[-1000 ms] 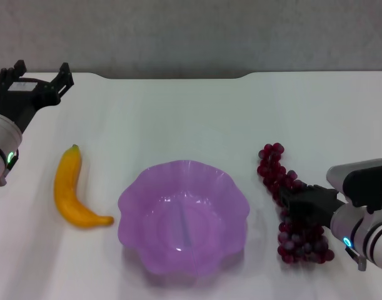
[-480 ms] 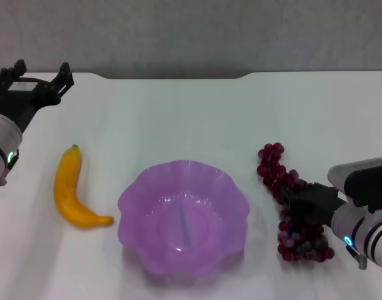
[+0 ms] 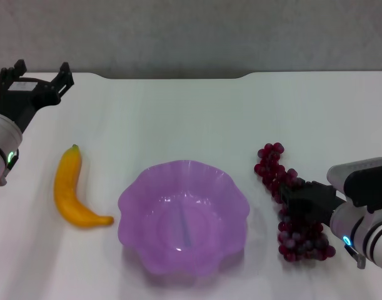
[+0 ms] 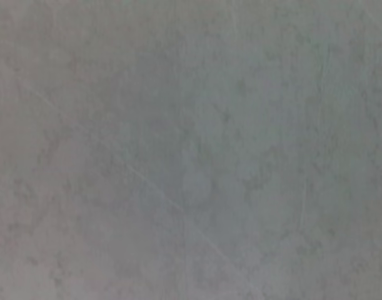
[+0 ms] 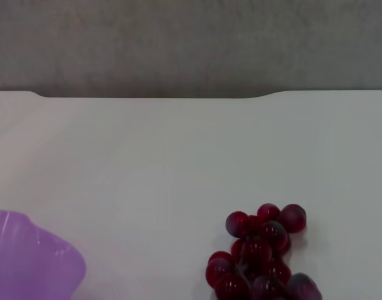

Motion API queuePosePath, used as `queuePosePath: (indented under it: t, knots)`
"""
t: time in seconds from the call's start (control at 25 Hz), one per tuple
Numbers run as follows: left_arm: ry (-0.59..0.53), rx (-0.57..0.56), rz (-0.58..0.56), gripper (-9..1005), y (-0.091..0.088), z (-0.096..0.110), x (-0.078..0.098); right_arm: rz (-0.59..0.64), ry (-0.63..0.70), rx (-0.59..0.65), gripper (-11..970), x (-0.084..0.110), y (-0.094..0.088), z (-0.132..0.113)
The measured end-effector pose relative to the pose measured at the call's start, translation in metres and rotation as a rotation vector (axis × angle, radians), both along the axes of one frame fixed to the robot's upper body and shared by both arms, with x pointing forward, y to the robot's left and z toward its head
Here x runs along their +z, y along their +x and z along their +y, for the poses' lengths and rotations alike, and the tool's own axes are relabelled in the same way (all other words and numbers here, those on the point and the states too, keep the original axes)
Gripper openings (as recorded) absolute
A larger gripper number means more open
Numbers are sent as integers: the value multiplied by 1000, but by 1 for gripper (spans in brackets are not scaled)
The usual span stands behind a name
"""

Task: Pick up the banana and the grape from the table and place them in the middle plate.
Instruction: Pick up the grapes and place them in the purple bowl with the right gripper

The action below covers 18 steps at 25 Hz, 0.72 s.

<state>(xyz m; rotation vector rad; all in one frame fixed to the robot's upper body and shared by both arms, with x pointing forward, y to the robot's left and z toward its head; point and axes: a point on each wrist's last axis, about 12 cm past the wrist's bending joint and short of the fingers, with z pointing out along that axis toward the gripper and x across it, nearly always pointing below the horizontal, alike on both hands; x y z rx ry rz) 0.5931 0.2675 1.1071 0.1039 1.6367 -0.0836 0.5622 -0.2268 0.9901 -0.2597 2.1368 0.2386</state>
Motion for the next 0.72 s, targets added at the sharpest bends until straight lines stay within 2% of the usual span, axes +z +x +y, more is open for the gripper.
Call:
queuePosePath:
  t: [0.72]
  knots:
    - [-1, 4, 0, 881, -1, 1, -1, -7, 18, -14, 349, 0, -1, -1]
